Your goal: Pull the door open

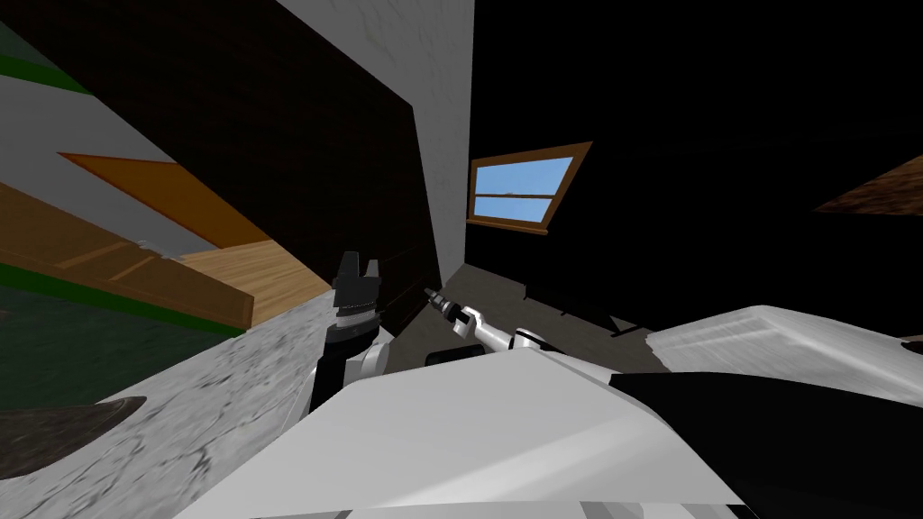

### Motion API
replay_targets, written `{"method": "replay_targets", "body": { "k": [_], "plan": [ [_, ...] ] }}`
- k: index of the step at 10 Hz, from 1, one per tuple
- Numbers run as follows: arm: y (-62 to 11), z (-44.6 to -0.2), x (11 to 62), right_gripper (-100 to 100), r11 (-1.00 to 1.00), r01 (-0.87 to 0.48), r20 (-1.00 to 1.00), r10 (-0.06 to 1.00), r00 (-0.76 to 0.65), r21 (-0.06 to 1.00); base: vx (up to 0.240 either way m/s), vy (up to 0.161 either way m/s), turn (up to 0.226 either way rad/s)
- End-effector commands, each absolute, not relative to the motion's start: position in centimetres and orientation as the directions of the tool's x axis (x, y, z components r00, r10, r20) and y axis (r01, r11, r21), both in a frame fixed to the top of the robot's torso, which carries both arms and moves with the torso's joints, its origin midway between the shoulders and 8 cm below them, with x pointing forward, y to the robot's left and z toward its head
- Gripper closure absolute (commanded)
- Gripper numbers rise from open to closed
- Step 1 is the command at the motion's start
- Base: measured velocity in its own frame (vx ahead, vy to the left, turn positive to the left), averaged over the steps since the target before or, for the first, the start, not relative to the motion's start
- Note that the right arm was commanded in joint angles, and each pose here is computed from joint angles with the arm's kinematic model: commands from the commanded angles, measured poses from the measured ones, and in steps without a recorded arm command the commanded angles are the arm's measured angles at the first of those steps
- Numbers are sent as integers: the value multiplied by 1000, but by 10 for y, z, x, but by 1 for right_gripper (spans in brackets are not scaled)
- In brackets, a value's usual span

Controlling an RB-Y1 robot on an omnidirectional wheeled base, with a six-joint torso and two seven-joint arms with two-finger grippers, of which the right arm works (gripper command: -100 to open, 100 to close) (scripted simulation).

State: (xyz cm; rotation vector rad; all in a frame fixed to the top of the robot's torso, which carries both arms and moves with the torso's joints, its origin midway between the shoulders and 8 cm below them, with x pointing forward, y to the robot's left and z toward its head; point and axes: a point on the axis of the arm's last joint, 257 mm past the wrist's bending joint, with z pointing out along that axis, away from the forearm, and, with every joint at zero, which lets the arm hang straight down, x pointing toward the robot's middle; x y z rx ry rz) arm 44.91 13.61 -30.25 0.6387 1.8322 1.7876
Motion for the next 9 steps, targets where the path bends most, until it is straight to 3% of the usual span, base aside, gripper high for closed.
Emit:
{"method": "replay_targets", "body": {
  "k": [1, 5, 7, 9],
  "plan": [
    [143, -304, 449, -100, 32, -9, -28, 634, -773, 999, 56, 200, -79],
    [158, -303, 446, -100, 29, -6, -23, 619, -785, 1000, 41, 214, -50],
    [163, -302, 445, -100, 25, -5, -20, 614, -789, 1000, 43, 75, 129],
    [163, -302, 445, -100, 25, -5, -20, 614, -789, 1000, 13, -4, -5]
  ]
}}
